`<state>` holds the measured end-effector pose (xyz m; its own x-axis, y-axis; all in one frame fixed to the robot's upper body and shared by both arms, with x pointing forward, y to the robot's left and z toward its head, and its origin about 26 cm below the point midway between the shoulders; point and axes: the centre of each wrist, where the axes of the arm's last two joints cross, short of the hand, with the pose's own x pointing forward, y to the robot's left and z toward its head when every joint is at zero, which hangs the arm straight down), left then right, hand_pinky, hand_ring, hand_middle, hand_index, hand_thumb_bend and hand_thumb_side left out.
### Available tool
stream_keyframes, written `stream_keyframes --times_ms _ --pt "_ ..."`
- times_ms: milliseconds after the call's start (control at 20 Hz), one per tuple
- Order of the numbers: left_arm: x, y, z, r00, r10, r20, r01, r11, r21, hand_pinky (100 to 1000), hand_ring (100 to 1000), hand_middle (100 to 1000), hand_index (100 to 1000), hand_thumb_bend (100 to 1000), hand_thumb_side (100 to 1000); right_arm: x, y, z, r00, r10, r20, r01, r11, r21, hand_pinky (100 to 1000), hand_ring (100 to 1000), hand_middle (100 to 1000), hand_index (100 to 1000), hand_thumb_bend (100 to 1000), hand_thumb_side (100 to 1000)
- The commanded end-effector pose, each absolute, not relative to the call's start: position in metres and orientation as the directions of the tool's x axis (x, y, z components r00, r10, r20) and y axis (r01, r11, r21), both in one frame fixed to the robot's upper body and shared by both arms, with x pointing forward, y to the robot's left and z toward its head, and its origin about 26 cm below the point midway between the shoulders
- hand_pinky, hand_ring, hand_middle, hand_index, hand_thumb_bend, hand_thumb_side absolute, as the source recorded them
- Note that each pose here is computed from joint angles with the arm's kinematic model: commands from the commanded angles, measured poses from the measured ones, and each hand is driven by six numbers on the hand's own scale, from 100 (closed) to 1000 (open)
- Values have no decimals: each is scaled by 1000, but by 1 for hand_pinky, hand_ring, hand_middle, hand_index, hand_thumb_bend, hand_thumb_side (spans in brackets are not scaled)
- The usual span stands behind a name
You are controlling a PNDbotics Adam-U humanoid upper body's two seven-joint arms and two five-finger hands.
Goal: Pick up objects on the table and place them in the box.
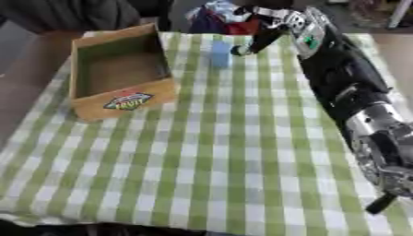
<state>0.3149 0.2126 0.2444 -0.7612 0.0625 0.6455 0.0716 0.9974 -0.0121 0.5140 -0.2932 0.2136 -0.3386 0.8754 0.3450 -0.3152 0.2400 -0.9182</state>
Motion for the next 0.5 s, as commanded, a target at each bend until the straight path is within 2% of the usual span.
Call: stream_keyframes --times_ms 50,500 --pt "312 213 253 -785 72 615 81 997 -13 649 595 624 817 198 644 515 -288 235 -361 880 309 -268 220 -938 798 969 1000 1000 443 285" --pt "312 211 254 -787 82 611 92 996 -15 649 594 623 817 201 643 517 -278 224 -359 885 298 -301 192 -934 799 967 1000 1000 444 290"
